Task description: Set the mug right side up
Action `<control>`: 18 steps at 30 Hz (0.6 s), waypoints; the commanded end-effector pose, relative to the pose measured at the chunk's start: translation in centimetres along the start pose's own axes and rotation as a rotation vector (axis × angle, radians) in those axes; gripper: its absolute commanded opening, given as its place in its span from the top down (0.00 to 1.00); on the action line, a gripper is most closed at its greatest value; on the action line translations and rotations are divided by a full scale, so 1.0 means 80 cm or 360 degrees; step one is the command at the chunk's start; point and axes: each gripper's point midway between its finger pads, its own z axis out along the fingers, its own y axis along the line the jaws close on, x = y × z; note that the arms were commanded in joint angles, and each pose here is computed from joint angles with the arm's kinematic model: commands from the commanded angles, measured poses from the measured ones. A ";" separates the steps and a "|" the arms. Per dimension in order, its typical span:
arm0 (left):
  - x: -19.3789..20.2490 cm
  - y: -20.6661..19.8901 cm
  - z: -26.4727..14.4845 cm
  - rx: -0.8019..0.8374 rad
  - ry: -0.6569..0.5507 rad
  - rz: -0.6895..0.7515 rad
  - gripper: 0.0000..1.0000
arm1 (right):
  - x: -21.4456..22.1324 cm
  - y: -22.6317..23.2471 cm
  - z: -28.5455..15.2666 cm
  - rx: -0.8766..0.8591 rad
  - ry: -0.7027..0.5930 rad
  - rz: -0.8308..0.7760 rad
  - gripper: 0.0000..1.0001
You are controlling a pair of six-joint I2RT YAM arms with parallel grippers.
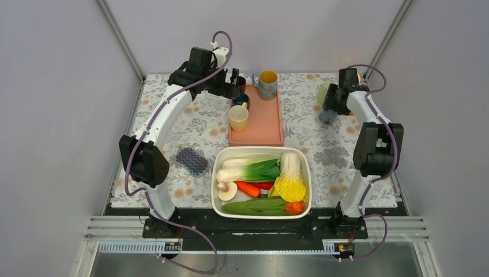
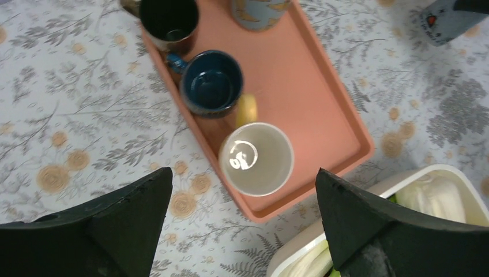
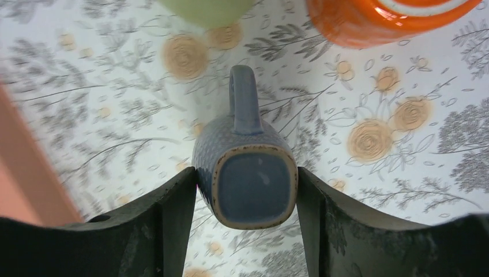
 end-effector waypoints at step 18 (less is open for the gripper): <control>-0.096 -0.247 -0.005 0.1261 -0.0122 -0.0414 0.05 | -0.070 0.193 -0.323 -0.1459 -0.0480 0.0665 1.00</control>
